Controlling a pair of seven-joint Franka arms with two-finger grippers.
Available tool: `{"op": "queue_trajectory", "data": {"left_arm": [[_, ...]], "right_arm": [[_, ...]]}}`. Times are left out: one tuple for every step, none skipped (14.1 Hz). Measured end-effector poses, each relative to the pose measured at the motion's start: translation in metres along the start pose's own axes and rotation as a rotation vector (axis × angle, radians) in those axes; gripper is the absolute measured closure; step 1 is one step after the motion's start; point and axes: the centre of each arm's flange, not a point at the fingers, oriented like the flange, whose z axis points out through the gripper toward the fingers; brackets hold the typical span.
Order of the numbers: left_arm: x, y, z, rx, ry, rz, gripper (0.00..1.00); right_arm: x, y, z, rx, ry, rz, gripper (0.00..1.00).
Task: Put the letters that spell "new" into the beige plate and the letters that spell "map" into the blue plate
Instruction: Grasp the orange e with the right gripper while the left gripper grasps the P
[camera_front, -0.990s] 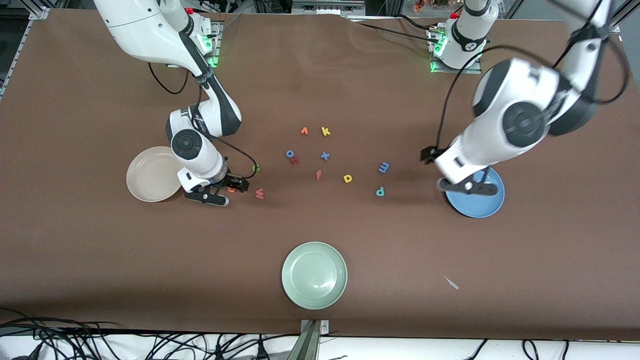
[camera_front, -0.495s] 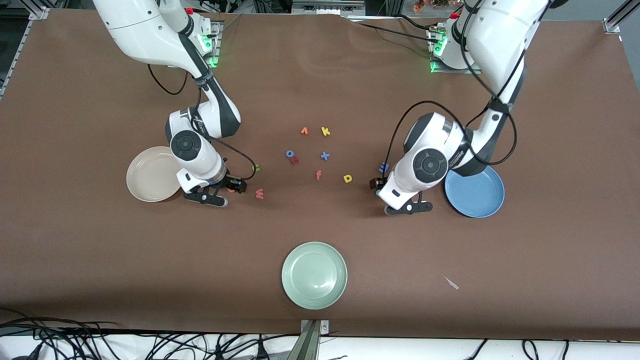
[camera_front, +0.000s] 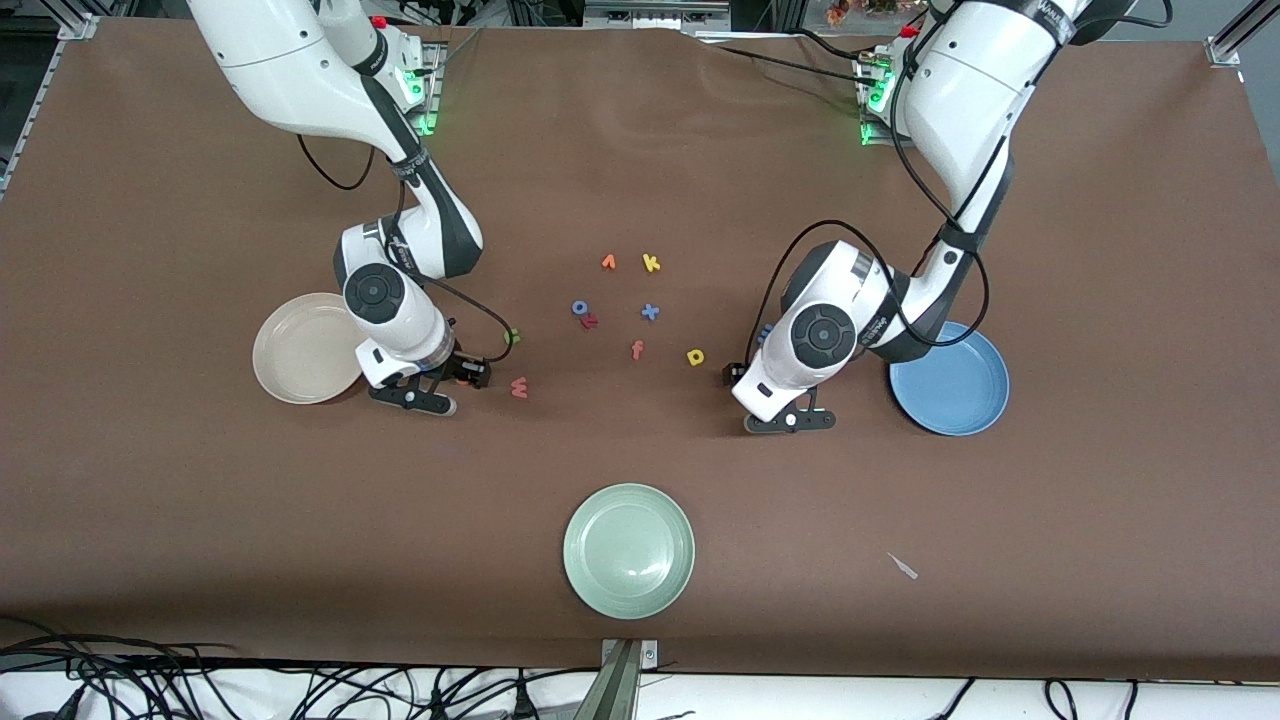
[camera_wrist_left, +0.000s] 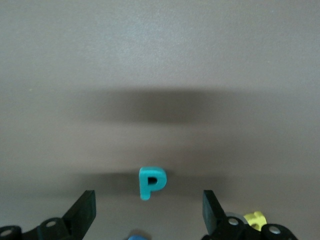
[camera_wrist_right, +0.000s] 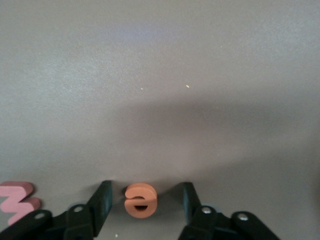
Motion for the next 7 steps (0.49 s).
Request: {"op": "queue_trajectory", "data": {"left_arm": [[0.001, 0.001, 0.007, -0.005, 0.004, 0.001, 0.09], [0.001, 0.003, 0.013, -0.009, 0.008, 0.003, 0.10], [0.000, 0.005, 0.019, -0.012, 0.009, 0.005, 0.10], [0.000, 0.005, 0.023, -0.006, 0.011, 0.012, 0.15], [0.000, 0.005, 0.025, 0.010, 0.019, 0.027, 0.15], [0.000, 0.005, 0.027, 0.023, 0.024, 0.039, 0.21], [-0.001, 0.004, 0.029, 0.029, 0.024, 0.044, 0.33]], "right_arm": [[0.000, 0.000, 0.000, 0.000, 0.000, 0.000, 0.37], [0.000, -0.001, -0.001, 0.002, 0.002, -0.001, 0.43], [0.000, -0.001, -0.001, 0.002, 0.003, -0.001, 0.46], [0.000, -0.001, -0.001, 0.002, 0.003, -0.001, 0.46], [0.000, -0.001, -0.002, 0.002, 0.003, -0.001, 0.49], [0.000, -0.001, -0.002, 0.002, 0.003, -0.001, 0.49], [0.001, -0.001, -0.002, 0.002, 0.003, -0.001, 0.52]]}}
